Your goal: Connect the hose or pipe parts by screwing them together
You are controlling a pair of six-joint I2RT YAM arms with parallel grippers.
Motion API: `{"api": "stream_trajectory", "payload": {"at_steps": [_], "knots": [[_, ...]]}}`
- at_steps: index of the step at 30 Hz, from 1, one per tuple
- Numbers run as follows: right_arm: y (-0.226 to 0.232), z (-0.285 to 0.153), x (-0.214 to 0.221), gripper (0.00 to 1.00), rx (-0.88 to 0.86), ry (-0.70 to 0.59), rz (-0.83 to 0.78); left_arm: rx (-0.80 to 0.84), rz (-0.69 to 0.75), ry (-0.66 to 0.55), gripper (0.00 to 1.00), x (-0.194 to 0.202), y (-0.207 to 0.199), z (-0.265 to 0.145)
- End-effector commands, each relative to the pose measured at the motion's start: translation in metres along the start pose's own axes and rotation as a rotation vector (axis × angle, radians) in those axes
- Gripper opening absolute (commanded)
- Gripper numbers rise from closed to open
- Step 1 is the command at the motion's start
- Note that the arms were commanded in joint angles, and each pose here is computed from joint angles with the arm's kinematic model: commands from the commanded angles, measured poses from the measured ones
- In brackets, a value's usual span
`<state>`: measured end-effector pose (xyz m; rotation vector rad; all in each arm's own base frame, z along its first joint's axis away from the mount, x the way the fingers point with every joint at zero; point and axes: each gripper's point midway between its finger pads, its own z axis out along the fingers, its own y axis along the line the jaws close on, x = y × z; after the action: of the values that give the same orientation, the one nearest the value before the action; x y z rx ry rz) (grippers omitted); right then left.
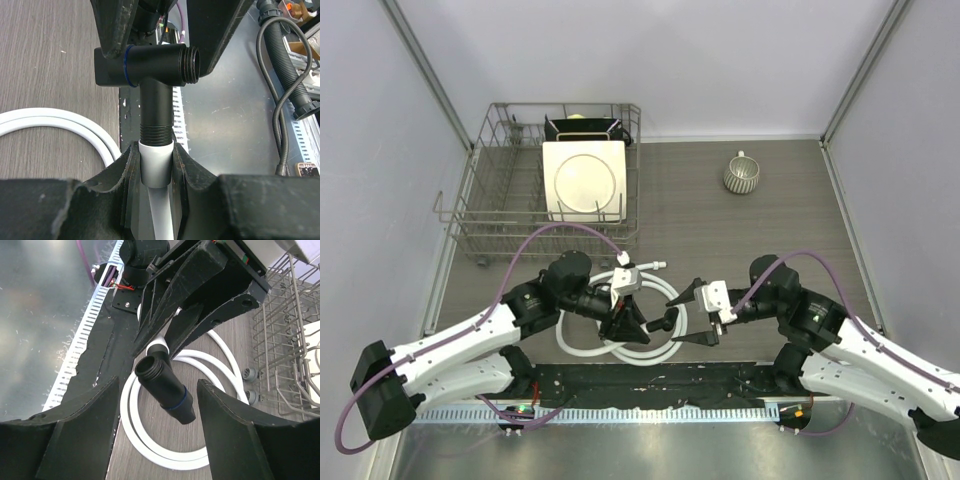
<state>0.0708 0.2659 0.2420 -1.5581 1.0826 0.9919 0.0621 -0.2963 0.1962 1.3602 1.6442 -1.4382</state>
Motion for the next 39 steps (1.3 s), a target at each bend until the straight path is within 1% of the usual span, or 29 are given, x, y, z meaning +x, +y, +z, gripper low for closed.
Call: {"api": "stream_trajectory", "payload": {"at_steps": [1, 2, 3, 4, 5, 6, 7, 11, 12, 13, 14, 15, 18, 19, 21, 22, 23, 24, 27, 28, 29, 31, 32, 33, 34, 35, 37, 38, 39], "knots": [[-0.017, 0.008, -0.015, 0.67, 0.056, -0.056, 0.031, 0.021, 0.106, -0.103, 0.00, -0.042, -0.005, -0.003], [-0.020, 0.008, -0.016, 0.65, 0.079, -0.056, 0.078, 0.015, 0.108, -0.105, 0.00, -0.042, -0.004, -0.003], [-0.024, 0.009, -0.015, 0.59, 0.105, -0.058, 0.124, -0.008, 0.111, -0.109, 0.00, -0.043, -0.001, -0.003], [-0.031, 0.009, -0.022, 0.38, 0.143, -0.089, 0.153, -0.023, 0.121, -0.109, 0.00, -0.044, 0.003, -0.003], [-0.037, 0.009, -0.022, 0.31, 0.189, -0.094, 0.240, -0.030, 0.132, -0.106, 0.00, -0.045, 0.004, -0.003], [-0.038, 0.009, -0.022, 0.26, 0.200, -0.097, 0.265, -0.042, 0.136, -0.100, 0.00, -0.044, 0.007, -0.003], [-0.038, 0.010, -0.022, 0.18, 0.205, -0.099, 0.293, -0.077, 0.143, -0.092, 0.00, -0.043, 0.014, -0.003], [-0.044, 0.011, -0.027, 0.04, 0.253, -0.126, 0.466, -0.191, 0.180, -0.094, 0.00, -0.048, 0.034, -0.007], [-0.060, 0.008, -0.030, 0.01, 0.351, -0.148, 0.592, -0.216, 0.188, -0.092, 0.00, -0.048, 0.039, -0.008], [-0.063, 0.009, -0.022, 0.01, 0.387, -0.116, 0.664, -0.263, 0.199, -0.103, 0.00, -0.051, 0.046, -0.011], [-0.070, 0.008, -0.027, 0.01, 0.417, -0.114, 0.704, -0.296, 0.210, -0.115, 0.00, -0.052, 0.050, -0.014], [-0.076, 0.008, -0.022, 0.01, 0.472, -0.107, 0.821, -0.317, 0.219, -0.124, 0.00, -0.054, 0.053, -0.016], [-0.077, 0.019, -0.002, 0.04, 0.521, -0.026, 1.069, -0.369, 0.260, -0.130, 0.00, -0.058, 0.060, -0.021], [-0.075, 0.024, -0.001, 0.10, 0.531, -0.039, 1.209, -0.374, 0.259, -0.123, 0.00, -0.056, 0.062, -0.020], [-0.074, 0.031, 0.004, 0.22, 0.538, -0.055, 1.339, -0.379, 0.254, -0.113, 0.00, -0.053, 0.065, -0.019], [-0.072, 0.034, -0.003, 0.40, 0.509, -0.087, 1.403, -0.376, 0.250, -0.108, 0.00, -0.052, 0.065, -0.019], [-0.072, 0.034, -0.007, 0.47, 0.497, -0.106, 1.403, -0.368, 0.250, -0.106, 0.00, -0.053, 0.064, -0.018], [-0.073, 0.029, -0.018, 0.61, 0.495, -0.142, 1.390, -0.354, 0.244, -0.100, 0.00, -0.051, 0.061, -0.018], [-0.082, 0.005, -0.031, 0.81, 0.569, -0.165, 1.228, -0.328, 0.255, -0.085, 0.00, -0.047, 0.056, -0.018], [-0.087, -0.005, -0.032, 0.81, 0.618, -0.166, 1.161, -0.314, 0.254, -0.078, 0.00, -0.045, 0.054, -0.017], [-0.090, -0.014, -0.035, 0.82, 0.627, -0.138, 0.989, -0.296, 0.255, -0.078, 0.00, -0.045, 0.050, -0.016], [-0.086, -0.036, -0.049, 0.85, 0.629, -0.159, 0.783, -0.229, 0.244, -0.070, 0.00, -0.044, 0.039, -0.013], [-0.086, -0.043, -0.040, 0.86, 0.635, -0.108, 0.592, -0.209, 0.239, -0.068, 0.00, -0.043, 0.036, -0.013], [-0.085, -0.061, -0.057, 0.86, 0.654, -0.164, 0.455, -0.143, 0.223, -0.053, 0.00, -0.039, 0.026, -0.010], [-0.084, -0.068, -0.059, 0.86, 0.661, -0.169, 0.352, -0.117, 0.217, -0.054, 0.00, -0.041, 0.022, -0.011], [-0.076, -0.068, -0.051, 0.87, 0.607, -0.110, 0.105, -0.078, 0.202, -0.052, 0.00, -0.041, 0.016, -0.011], [-0.058, -0.079, -0.059, 0.87, 0.555, -0.141, -0.158, 0.007, 0.173, -0.054, 0.00, -0.041, 0.004, -0.011], [-0.052, -0.074, -0.047, 0.87, 0.518, -0.114, -0.240, 0.027, 0.145, -0.059, 0.00, -0.043, 0.000, -0.011], [-0.052, -0.076, -0.046, 0.88, 0.517, -0.099, -0.319, 0.040, 0.146, -0.068, 0.00, -0.045, -0.003, -0.011]]}}
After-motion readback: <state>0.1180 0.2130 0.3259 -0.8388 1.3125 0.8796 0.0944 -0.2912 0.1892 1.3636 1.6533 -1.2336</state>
